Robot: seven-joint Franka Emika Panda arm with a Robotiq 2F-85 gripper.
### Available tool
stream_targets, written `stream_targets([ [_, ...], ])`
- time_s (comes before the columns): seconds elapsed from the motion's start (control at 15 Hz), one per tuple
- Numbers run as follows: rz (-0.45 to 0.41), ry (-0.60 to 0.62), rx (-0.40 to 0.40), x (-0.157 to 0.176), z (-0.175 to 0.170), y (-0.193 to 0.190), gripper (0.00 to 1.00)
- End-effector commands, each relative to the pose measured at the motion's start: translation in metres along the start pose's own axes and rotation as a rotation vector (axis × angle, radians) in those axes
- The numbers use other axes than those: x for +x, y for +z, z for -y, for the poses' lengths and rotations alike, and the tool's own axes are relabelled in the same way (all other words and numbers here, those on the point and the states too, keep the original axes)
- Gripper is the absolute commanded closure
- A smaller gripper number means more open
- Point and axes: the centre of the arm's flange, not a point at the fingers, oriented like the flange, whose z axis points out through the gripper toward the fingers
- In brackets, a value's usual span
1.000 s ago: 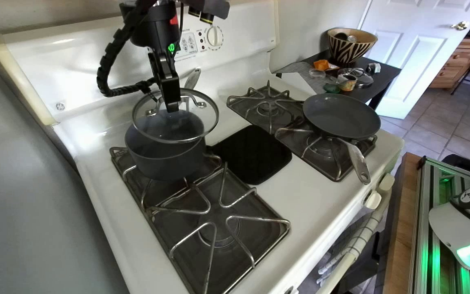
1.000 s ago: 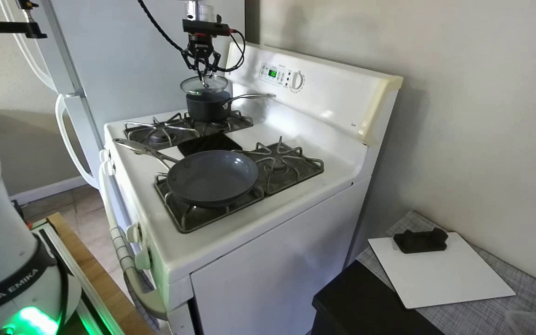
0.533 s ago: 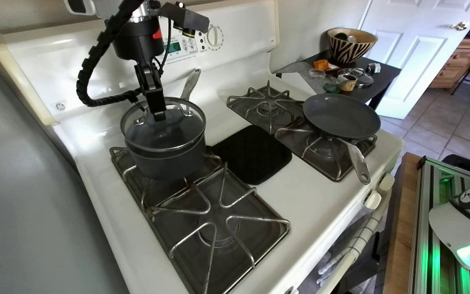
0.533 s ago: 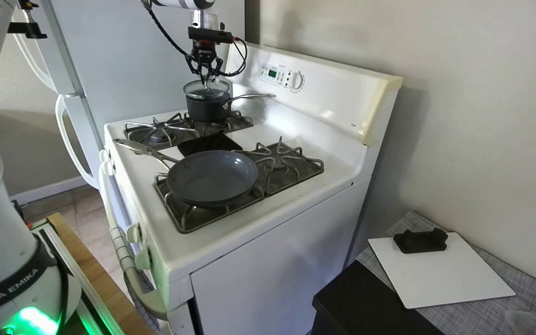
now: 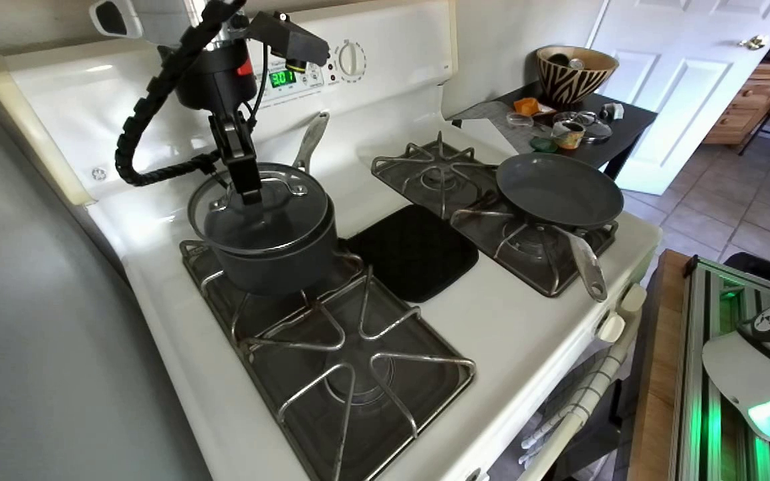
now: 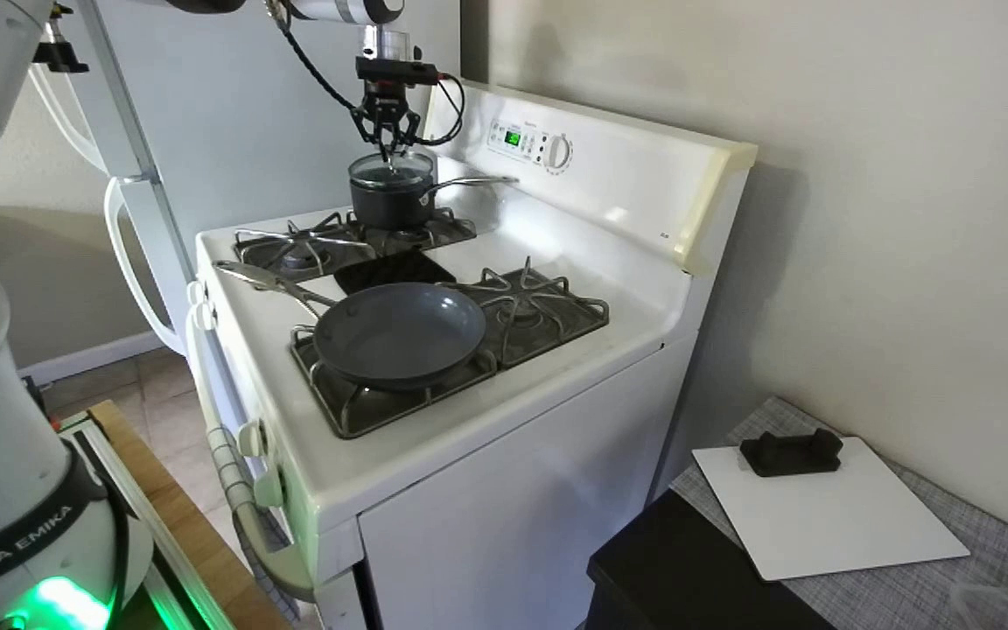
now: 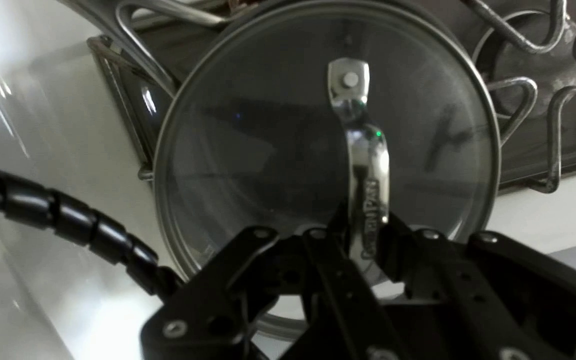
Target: Move the pot backwards then put the lid on top
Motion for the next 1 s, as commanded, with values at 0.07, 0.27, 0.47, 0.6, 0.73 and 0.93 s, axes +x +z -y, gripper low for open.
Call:
stream_targets([
  [0.07, 0.04, -0.006, -0.018, 0.009, -0.003, -0.002, 1.0],
  [0.27, 0.054, -0.002, -0.002, 0.008, -0.005, 0.004, 1.0],
  [0.47, 0.068, 0.002, 0.024, 0.007, -0.005, 0.008, 1.0],
  [0.6, 0.065, 0.005, 0.038, 0.007, -0.007, 0.008, 1.0],
  [0.73, 0.063, 0.006, 0.045, 0.008, -0.008, 0.009, 1.0],
  [0.93, 0.055, 0.008, 0.051, 0.009, -0.009, 0.009, 1.0],
])
